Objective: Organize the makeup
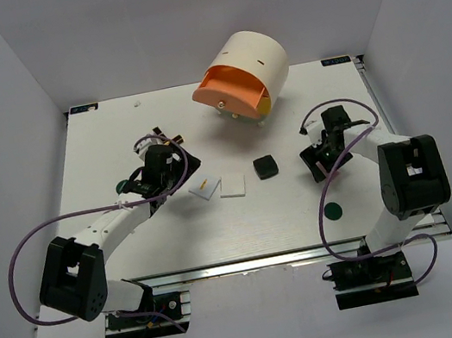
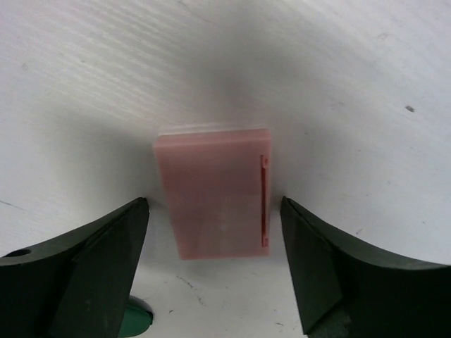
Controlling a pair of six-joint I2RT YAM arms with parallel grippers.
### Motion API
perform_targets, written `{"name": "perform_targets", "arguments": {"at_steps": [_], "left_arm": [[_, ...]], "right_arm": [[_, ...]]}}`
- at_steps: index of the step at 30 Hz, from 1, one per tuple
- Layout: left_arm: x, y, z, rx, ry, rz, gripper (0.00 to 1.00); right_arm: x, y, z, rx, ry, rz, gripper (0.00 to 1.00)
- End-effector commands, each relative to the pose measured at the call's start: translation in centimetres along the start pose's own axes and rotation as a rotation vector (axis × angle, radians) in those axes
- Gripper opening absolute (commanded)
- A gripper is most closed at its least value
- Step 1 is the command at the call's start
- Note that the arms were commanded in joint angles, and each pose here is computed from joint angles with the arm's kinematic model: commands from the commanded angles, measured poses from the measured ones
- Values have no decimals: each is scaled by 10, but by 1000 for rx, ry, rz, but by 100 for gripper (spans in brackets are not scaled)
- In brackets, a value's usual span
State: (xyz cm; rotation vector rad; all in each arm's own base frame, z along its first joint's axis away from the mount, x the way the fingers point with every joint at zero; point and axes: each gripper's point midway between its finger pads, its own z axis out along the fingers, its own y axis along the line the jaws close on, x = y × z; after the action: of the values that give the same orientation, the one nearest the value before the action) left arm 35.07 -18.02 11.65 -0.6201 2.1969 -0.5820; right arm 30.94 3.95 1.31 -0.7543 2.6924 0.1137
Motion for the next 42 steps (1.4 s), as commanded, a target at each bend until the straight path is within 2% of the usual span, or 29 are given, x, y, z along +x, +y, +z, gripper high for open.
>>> {"name": "perform_targets", "arguments": {"at_steps": [1, 3, 4, 12, 13, 15, 16, 17, 22, 26, 27, 30, 36, 37, 42], "left_arm": [[-8, 4, -8, -30, -25, -9, 92], [-7, 7, -7, -43, -19, -5, 92], [-7, 8, -7, -48, -19, -5, 92], [-4, 17, -6, -82, -14, -6, 92], [-4, 18, -6, -85, -15, -7, 92], [-3, 20, -5, -93, -10, -8, 92], [-3, 20, -5, -94, -9, -8, 92], [-4, 20, -5, -98, -10, -7, 92], [-6, 25, -6, -121, -18, -12, 93], [-7, 29, -9, -128, -24, -20, 94], [-8, 30, -9, -129, -25, -23, 94], [-6, 32, -11, -130, -24, -25, 94], [-6, 31, -13, -120, -19, -26, 94], [-7, 32, -13, -120, -19, -27, 94], [-6, 30, -12, -110, -10, -24, 94]], "right_arm": [[27, -1, 19, -38, 69, 13, 78], [27, 1, 19, -53, 61, 12, 74], [27, 1, 19, -54, 55, 7, 67], [16, -6, 14, -16, -10, -42, 36], [14, -6, 14, -11, -20, -47, 27], [11, -7, 11, -7, -37, -55, 16], [9, -7, 10, -7, -47, -58, 5], [8, -7, 9, -8, -55, -60, 0], [-27, 4, -20, -70, -189, -119, 0], [-69, 30, -68, -208, -376, -274, 0], [-85, 39, -88, -240, -462, -311, 0], [-117, 51, -123, -264, -601, -379, 0], [-167, 71, -178, -319, -755, -411, 0], [-185, 69, -196, -297, -813, -428, 0], [-233, 80, -237, -315, -931, -380, 0]]}}
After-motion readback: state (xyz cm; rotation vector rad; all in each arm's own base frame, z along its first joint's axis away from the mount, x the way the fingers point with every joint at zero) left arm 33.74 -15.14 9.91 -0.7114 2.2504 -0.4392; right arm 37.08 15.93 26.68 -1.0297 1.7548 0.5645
